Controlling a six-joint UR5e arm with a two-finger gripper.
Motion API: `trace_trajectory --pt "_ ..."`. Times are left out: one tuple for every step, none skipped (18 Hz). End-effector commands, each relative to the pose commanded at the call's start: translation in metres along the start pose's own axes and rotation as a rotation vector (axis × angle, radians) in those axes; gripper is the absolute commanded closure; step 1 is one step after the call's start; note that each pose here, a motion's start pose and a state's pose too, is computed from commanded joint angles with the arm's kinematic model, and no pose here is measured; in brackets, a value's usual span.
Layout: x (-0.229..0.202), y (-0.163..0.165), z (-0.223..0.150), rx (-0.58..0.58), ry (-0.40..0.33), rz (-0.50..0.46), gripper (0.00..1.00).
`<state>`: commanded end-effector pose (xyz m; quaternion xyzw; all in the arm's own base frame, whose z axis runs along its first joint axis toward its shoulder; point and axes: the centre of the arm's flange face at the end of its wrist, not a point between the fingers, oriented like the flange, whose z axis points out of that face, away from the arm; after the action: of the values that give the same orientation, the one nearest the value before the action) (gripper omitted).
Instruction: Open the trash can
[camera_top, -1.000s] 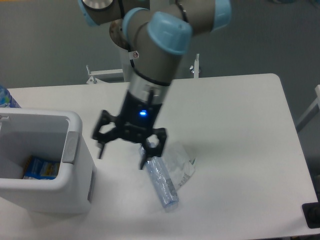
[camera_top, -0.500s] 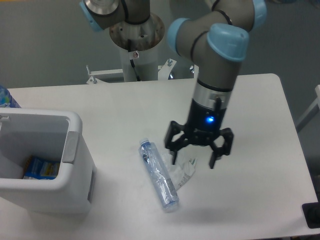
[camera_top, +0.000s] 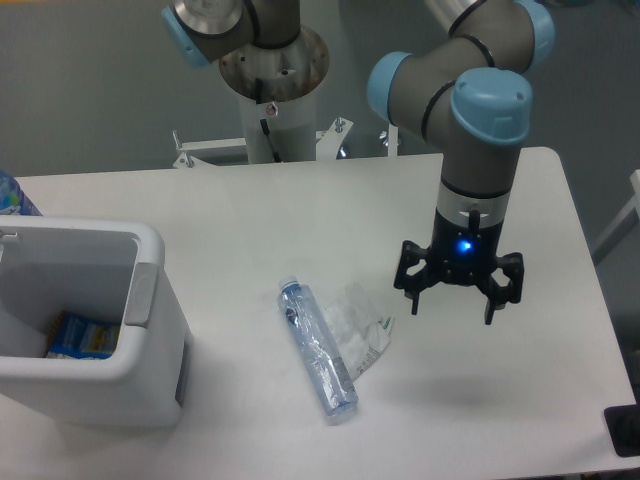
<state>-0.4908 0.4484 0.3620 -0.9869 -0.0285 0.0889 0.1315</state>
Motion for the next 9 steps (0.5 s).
trace_trajectory --pt "0.002 0.004 0.006 -0.029 -0.003 0.018 0.0" --pt "0.004 0.005 0.008 -0.043 -0.006 0.024 0.0" --pt "0.004 0.006 0.01 -0.052 -0.001 0.023 0.0" --pt "0.005 0.007 0.011 -0.056 0.004 0.024 0.0" --pt "0.006 0.008 0.013 -0.059 0.007 0.025 0.0" --pt "0.008 0.01 0.016 -0.07 0.019 0.028 0.0" --pt "0.009 0.013 0.019 -0.097 0.023 0.044 0.0" --pt "0.009 0.015 0.02 -0.131 0.023 0.071 0.0" --pt "0.01 0.014 0.02 -0.151 0.024 0.104 0.0"
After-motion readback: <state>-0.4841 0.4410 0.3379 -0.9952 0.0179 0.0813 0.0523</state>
